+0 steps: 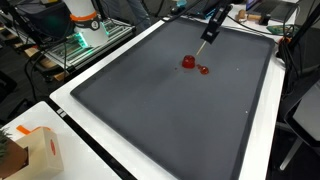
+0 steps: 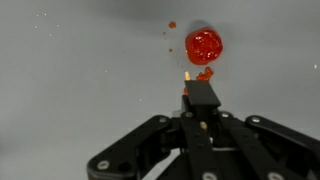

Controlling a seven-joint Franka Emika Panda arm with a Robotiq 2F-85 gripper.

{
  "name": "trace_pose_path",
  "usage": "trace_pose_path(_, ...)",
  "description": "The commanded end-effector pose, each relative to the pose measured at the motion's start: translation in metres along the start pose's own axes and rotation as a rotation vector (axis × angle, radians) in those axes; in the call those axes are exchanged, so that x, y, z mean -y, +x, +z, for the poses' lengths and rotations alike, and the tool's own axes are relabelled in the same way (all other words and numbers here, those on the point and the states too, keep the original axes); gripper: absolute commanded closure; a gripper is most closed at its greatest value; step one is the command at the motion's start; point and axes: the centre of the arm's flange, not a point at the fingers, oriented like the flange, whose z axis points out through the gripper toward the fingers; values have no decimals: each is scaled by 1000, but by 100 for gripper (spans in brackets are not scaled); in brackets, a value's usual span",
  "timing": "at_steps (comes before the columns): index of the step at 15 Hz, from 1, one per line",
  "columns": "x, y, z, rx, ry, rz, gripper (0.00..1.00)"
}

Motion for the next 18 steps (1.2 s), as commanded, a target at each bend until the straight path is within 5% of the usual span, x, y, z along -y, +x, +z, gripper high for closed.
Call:
trace_pose_path(1,0,0,0,0,0,0,87)
trace_pose_path(6,0,0,0,0,0,0,87)
trace_pose_path(7,0,0,0,0,0,0,97)
trace_pose_path(14,-44,-2,9,65,331,-88,97)
trace_pose_path(18,-63,-12,22,58,449,-171,97)
